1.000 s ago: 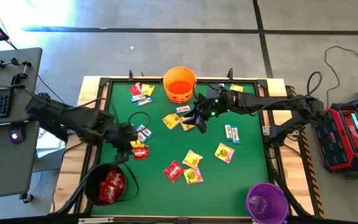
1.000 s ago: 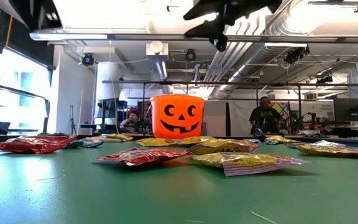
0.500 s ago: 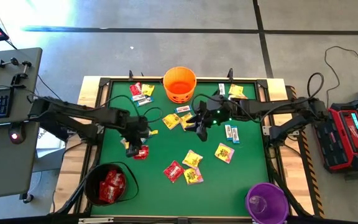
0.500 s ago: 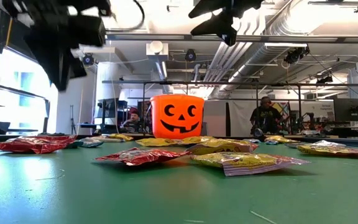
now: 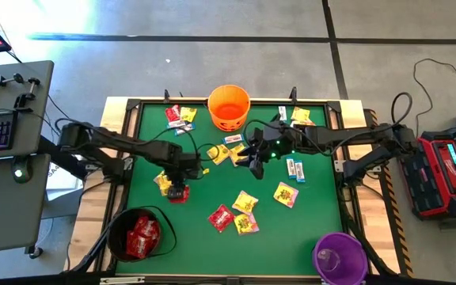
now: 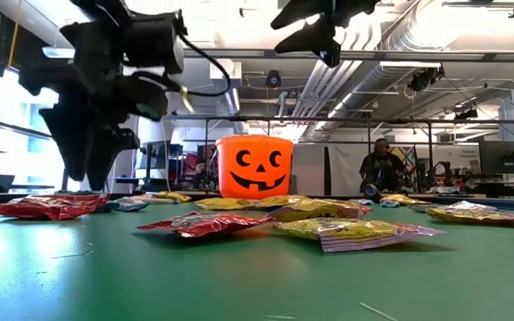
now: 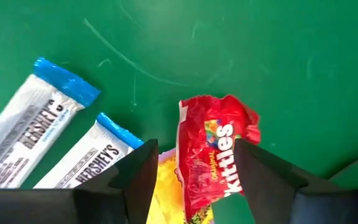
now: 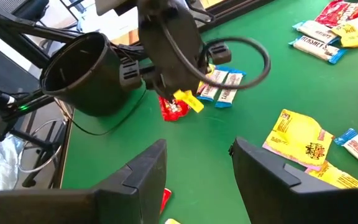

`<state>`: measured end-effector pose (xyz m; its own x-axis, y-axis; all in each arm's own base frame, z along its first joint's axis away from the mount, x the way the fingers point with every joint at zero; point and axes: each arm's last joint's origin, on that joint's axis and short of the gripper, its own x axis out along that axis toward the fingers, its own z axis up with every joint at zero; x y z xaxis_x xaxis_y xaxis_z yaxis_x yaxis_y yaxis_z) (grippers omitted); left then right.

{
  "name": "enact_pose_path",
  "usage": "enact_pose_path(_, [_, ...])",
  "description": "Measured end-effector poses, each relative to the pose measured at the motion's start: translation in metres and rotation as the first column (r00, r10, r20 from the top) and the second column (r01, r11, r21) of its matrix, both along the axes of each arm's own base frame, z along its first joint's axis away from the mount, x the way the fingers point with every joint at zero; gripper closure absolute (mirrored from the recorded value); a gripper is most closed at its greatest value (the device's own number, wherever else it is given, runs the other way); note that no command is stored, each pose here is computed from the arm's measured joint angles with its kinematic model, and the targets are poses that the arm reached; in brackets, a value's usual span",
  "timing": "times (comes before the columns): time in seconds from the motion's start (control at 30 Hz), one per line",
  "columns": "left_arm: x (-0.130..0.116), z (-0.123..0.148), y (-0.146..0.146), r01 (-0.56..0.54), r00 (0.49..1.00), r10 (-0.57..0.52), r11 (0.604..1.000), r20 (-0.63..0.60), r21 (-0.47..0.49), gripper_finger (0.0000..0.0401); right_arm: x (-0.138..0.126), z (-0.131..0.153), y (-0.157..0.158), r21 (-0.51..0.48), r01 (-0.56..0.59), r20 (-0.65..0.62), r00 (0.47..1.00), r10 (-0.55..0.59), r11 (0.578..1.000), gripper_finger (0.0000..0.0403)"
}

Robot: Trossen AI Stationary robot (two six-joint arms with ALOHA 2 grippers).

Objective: Sort candy by brand, put in halloween buckets
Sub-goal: Put the red candy into the black bucket

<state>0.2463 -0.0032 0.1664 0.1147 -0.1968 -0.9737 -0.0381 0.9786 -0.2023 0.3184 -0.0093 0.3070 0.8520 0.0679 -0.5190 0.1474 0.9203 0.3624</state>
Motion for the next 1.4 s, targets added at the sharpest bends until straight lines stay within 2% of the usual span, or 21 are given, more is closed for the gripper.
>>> enact_pose_path(0.17, [0.004, -0.013, -0.001, 0.014, 0.999, -0.015, 1.000, -0.051, -0.024, 0.0200, 0.000, -0.001, -0.001, -0.013, 0.015, -0.006, 1.000, -0.016, 1.000, 0.0234])
enact_pose_path(0.33, [0.009, -0.020, -0.003, 0.013, 0.999, -0.015, 0.998, -0.039, -0.056, 0.0220, -0.001, -0.001, -0.001, -0.017, 0.021, -0.016, 1.000, -0.022, 1.000, 0.0234])
enact_pose_path(0.47, [0.013, -0.021, -0.005, 0.021, 1.000, -0.022, 0.998, -0.016, -0.055, 0.0274, -0.001, -0.002, -0.001, -0.024, 0.032, -0.021, 0.999, -0.032, 0.999, 0.0234])
enact_pose_path(0.67, [0.013, -0.021, -0.007, 0.036, 0.999, -0.037, 0.998, -0.007, -0.054, 0.0387, -0.002, -0.003, -0.002, -0.048, 0.051, -0.034, 0.998, -0.053, 0.998, 0.0234])
enact_pose_path(0.8, [0.013, -0.018, -0.007, 0.047, 0.999, -0.047, 0.997, -0.005, -0.053, 0.0394, -0.002, -0.003, -0.002, -0.054, 0.050, -0.034, 0.998, -0.052, 0.997, 0.0234])
enact_pose_path(0.97, [0.015, 0.001, -0.008, 0.061, 0.997, -0.059, 0.997, 0.041, -0.050, 0.0400, -0.002, -0.003, -0.002, -0.057, 0.048, -0.035, 0.998, -0.050, 0.997, 0.0234])
enact_pose_path(1.1, [0.018, 0.024, -0.007, 0.069, 0.990, -0.064, 0.997, 0.125, -0.036, 0.0401, -0.002, -0.003, -0.002, -0.070, 0.041, -0.036, 0.998, -0.043, 0.997, 0.0234])
enact_pose_path(1.4, [0.010, 0.086, -0.007, 0.072, 0.934, -0.057, 0.997, 0.354, -0.029, 0.0401, -0.002, -0.003, -0.004, -0.099, 0.071, -0.038, 0.996, -0.075, 0.993, 0.0234])
